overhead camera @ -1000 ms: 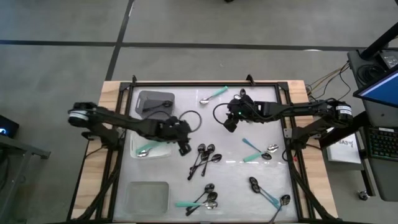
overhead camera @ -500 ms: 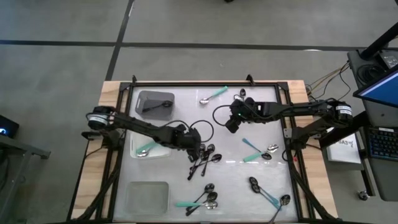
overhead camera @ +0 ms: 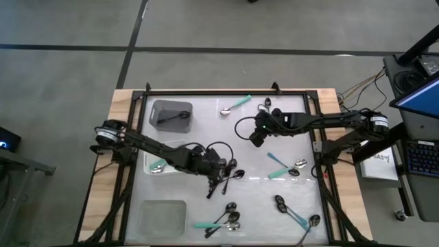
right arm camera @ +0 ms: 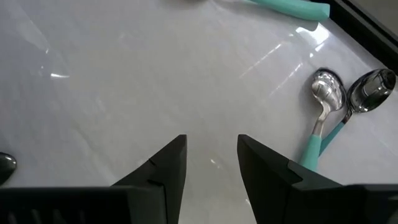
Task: Sort silverware by color (type)
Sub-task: Put the black spoon into the black bin
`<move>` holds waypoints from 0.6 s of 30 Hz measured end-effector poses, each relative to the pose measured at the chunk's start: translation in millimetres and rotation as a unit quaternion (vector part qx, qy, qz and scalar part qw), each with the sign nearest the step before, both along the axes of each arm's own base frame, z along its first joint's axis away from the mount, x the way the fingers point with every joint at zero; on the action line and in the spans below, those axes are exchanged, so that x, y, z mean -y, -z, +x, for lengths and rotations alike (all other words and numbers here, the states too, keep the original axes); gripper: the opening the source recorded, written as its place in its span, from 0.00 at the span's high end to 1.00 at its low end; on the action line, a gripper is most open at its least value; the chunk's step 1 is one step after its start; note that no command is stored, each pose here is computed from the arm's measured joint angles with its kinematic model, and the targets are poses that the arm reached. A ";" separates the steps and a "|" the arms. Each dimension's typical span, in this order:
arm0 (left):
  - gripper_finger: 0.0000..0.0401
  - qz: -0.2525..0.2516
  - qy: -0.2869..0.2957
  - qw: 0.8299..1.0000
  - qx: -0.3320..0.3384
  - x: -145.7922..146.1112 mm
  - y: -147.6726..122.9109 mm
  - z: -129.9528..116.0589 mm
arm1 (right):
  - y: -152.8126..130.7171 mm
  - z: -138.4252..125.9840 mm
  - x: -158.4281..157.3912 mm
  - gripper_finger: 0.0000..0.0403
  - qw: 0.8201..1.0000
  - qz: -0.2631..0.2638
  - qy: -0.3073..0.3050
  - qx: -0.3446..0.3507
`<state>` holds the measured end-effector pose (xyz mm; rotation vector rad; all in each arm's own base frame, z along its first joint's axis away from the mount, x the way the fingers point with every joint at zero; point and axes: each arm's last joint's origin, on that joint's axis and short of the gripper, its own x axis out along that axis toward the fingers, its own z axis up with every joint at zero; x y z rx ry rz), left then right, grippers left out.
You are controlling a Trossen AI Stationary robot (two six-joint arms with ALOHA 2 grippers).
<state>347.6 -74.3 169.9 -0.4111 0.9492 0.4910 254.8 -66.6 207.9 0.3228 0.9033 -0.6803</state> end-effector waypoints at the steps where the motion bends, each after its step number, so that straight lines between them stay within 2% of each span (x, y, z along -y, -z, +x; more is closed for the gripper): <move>1: 0.69 -0.003 -0.003 1.000 0.005 0.2 -0.4 0.8 | 0.1 0.0 -0.2 0.67 1.000 0.001 0.002 0.001; 11: 0.69 -0.029 -0.032 0.999 0.030 7.0 0.8 3.5 | 0.3 1.7 -8.9 0.67 1.000 0.009 -0.002 0.005; 18: 0.69 -0.034 -0.036 0.999 0.009 18.4 32.6 10.0 | 0.3 2.1 -10.8 0.67 1.000 0.007 -0.005 0.004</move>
